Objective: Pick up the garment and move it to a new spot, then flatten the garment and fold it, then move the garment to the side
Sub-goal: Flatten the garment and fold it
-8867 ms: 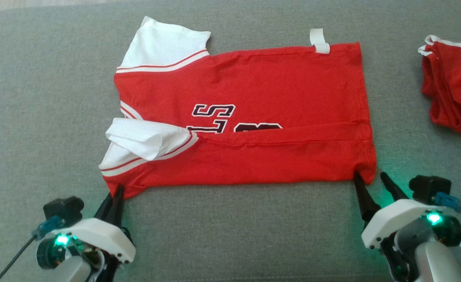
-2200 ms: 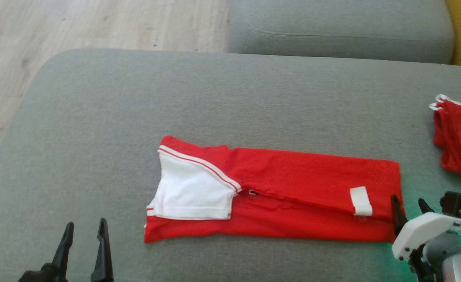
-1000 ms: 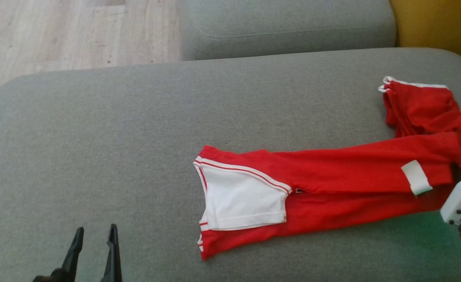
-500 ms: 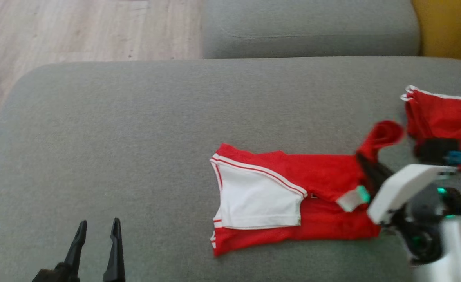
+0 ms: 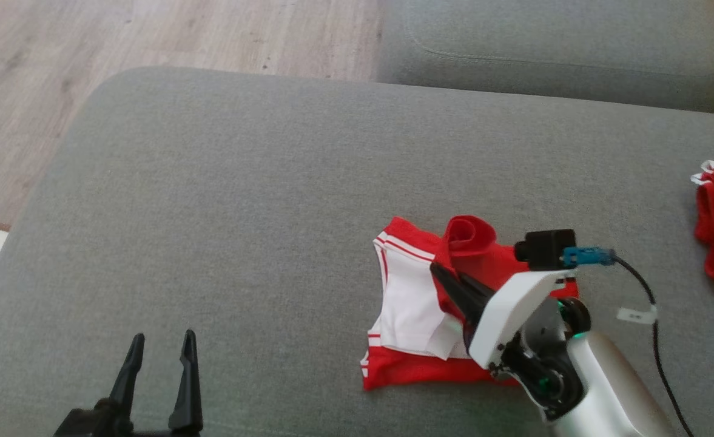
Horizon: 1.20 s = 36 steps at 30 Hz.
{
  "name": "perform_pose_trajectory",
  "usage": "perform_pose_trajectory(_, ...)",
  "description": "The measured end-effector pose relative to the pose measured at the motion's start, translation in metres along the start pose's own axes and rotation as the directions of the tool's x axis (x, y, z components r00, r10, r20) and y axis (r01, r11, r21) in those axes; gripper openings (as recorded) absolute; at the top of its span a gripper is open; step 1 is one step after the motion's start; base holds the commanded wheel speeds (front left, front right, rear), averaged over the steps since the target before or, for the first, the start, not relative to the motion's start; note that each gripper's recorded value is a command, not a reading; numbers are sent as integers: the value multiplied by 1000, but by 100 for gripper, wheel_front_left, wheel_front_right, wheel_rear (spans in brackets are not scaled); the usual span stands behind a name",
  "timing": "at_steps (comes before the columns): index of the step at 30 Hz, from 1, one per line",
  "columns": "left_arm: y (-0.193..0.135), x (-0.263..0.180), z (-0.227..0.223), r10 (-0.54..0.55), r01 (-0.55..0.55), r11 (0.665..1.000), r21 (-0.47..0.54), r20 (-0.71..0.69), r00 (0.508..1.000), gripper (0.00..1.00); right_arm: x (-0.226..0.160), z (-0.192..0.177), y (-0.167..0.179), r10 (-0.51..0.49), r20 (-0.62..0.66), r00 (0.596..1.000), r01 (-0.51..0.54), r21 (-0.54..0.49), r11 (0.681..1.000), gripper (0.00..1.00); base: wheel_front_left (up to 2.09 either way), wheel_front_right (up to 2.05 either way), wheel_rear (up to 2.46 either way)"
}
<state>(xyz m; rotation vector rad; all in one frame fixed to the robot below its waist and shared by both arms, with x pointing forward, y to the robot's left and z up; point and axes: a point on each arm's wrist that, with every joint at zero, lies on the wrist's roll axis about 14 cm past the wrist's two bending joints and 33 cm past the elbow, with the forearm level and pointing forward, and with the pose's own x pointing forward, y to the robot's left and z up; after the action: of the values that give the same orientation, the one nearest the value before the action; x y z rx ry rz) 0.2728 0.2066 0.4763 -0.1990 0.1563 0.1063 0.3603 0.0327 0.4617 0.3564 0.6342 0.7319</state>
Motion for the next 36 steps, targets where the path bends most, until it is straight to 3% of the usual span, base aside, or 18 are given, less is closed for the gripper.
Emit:
perform_pose_trajectory(5,2,-3,-2,9,-9,1000,-3,-4,1000,100,11,-12,4,14,-44,999,-14,-4,1000,0,0,0,0)
perform_pose_trajectory(6,2,-4,-3,10,-10,1000,-4,-6,1000,100,13,-15,5,18,-52,998,-18,-4,1000,23,0,0,0)
perform_pose_trajectory(8,1,-5,-4,9,-9,1000,-5,-8,1000,100,16,-19,8,32,-58,998,-32,7,999,100,0,0,0)
perform_pose_trajectory(16,-6,-5,-7,-14,14,1000,-4,-11,1000,100,21,7,16,54,54,997,-54,-7,999,100,0,0,0)
perform_pose_trajectory(21,-16,-1,-8,-45,45,999,-6,-15,999,100,11,42,-7,-27,198,980,46,-90,995,100,0,0,0)
perform_pose_trajectory(28,-28,3,-5,-94,94,996,-3,-7,996,100,-26,91,-42,-152,409,900,247,-190,950,100,0,0,0)
perform_pose_trajectory(36,-40,10,-1,-149,149,989,18,3,989,100,-85,68,-74,-292,491,821,431,-196,881,100,0,0,0)
